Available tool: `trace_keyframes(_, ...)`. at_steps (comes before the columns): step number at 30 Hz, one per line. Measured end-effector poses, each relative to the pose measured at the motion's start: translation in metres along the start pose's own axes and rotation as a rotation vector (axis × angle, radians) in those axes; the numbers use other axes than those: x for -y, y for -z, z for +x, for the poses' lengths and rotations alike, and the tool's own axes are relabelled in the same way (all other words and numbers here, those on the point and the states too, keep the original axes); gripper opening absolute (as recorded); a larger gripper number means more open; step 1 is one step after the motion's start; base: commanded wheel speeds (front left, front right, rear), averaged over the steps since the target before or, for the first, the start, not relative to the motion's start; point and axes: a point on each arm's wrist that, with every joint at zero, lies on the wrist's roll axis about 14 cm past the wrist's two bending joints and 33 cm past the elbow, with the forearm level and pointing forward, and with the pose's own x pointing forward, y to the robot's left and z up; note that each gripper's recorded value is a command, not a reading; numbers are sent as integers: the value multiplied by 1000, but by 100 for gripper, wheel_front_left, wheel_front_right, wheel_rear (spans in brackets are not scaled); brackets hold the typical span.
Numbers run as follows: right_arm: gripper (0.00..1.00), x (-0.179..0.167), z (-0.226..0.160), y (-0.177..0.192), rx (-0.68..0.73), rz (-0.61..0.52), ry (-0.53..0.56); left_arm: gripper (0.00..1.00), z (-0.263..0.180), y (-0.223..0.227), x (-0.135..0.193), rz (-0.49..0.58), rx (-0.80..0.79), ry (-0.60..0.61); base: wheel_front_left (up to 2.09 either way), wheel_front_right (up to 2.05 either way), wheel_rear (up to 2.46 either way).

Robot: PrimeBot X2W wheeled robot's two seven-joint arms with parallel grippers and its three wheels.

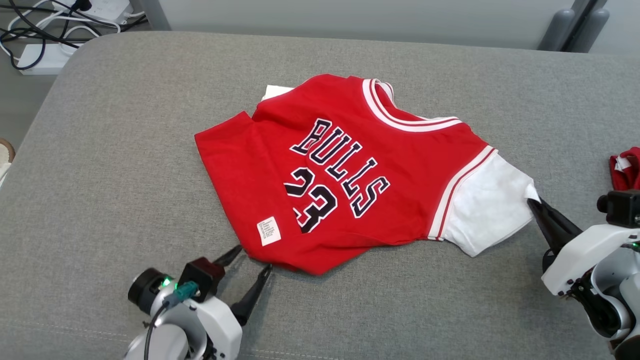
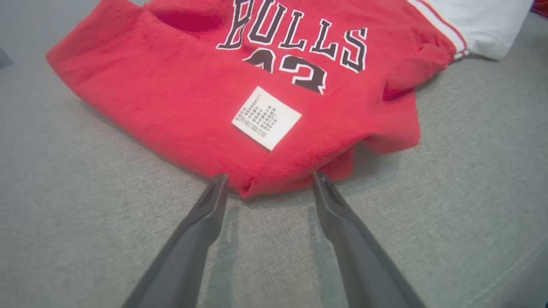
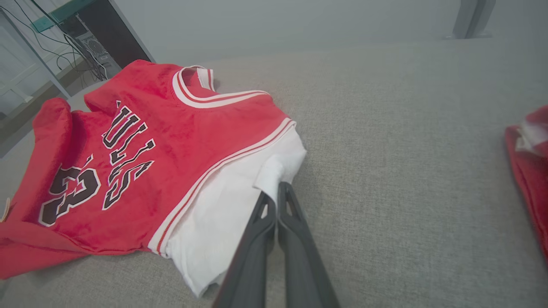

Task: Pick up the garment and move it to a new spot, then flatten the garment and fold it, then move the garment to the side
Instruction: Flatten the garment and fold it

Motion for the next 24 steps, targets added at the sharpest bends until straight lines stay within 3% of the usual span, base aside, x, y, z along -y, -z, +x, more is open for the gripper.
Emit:
trace_keyframes(8, 0, -4, 0, 8, -24, -11, -4, 100, 12, -3, 10, 58, -40, 110, 0, 0, 0)
trace_keyframes(9, 0, -4, 0, 8, -24, -11, -4, 96, 12, -3, 10, 58, -40, 110, 0, 0, 0)
trace_keyframes(12, 0, -6, 0, 12, -33, -7, -4, 81, 13, 6, 18, 47, -85, 156, 0, 0, 0)
trace_keyframes(13, 0, -5, 0, 13, -35, -7, -3, 68, 13, 6, 18, 45, -88, 162, 0, 0, 0)
trace_keyframes(14, 0, -5, 0, 13, -36, -6, -2, 48, 14, 5, 17, 37, -88, 162, 0, 0, 0)
trace_keyframes(15, 0, -4, 0, 14, -37, -6, -1, 48, 15, 4, 16, 34, -86, 164, 0, 0, 0)
trace_keyframes(16, 0, -4, 0, 14, -38, -9, 0, 41, 16, 2, 18, 32, -80, 170, 0, 0, 0)
trace_keyframes(17, 0, -4, 0, 14, -38, -10, 0, 30, 16, 2, 20, 33, -79, 179, 0, 0, 0)
trace_keyframes(18, 0, -4, 1, 13, -37, -10, 0, 0, 16, 2, 24, 31, -82, 191, 0, 0, 0)
trace_keyframes(24, 0, -8, 4, 12, -35, -16, -10, 0, 4, 13, 32, 29, -113, 236, 0, 0, 0)
